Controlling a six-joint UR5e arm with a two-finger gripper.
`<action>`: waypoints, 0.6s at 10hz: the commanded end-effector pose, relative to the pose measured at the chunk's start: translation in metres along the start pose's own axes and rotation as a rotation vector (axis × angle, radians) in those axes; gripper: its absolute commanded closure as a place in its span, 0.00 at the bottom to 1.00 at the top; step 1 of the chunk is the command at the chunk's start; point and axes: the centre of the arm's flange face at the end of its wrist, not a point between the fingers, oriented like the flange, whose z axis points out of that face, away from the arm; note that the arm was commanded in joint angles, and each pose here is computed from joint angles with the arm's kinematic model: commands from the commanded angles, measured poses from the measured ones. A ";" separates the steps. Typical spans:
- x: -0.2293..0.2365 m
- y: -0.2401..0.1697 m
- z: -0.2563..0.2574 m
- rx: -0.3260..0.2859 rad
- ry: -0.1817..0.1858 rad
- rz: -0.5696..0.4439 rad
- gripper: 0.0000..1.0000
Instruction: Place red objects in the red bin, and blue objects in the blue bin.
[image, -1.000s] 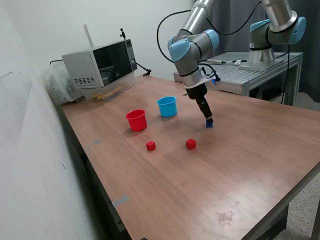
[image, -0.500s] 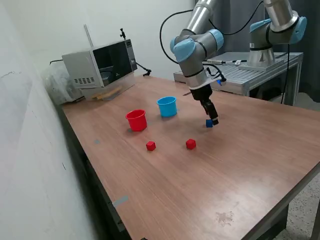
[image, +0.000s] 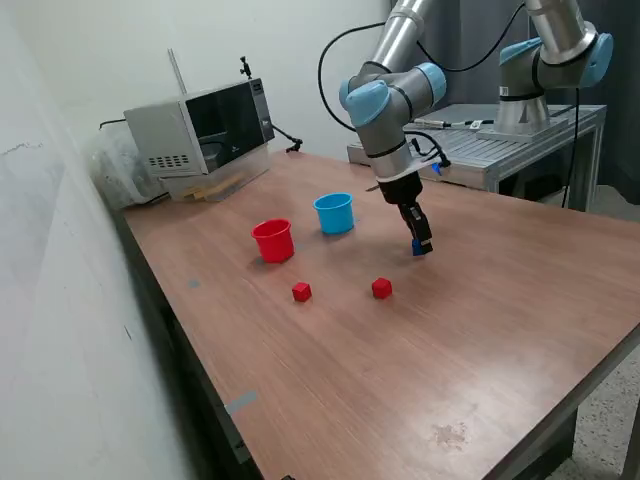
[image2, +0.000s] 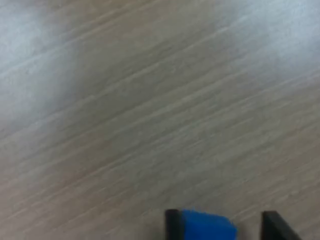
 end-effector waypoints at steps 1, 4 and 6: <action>-0.001 0.002 0.003 0.002 0.000 0.000 1.00; -0.001 0.006 -0.020 -0.052 0.007 -0.009 1.00; -0.013 -0.008 -0.104 -0.247 -0.037 -0.013 1.00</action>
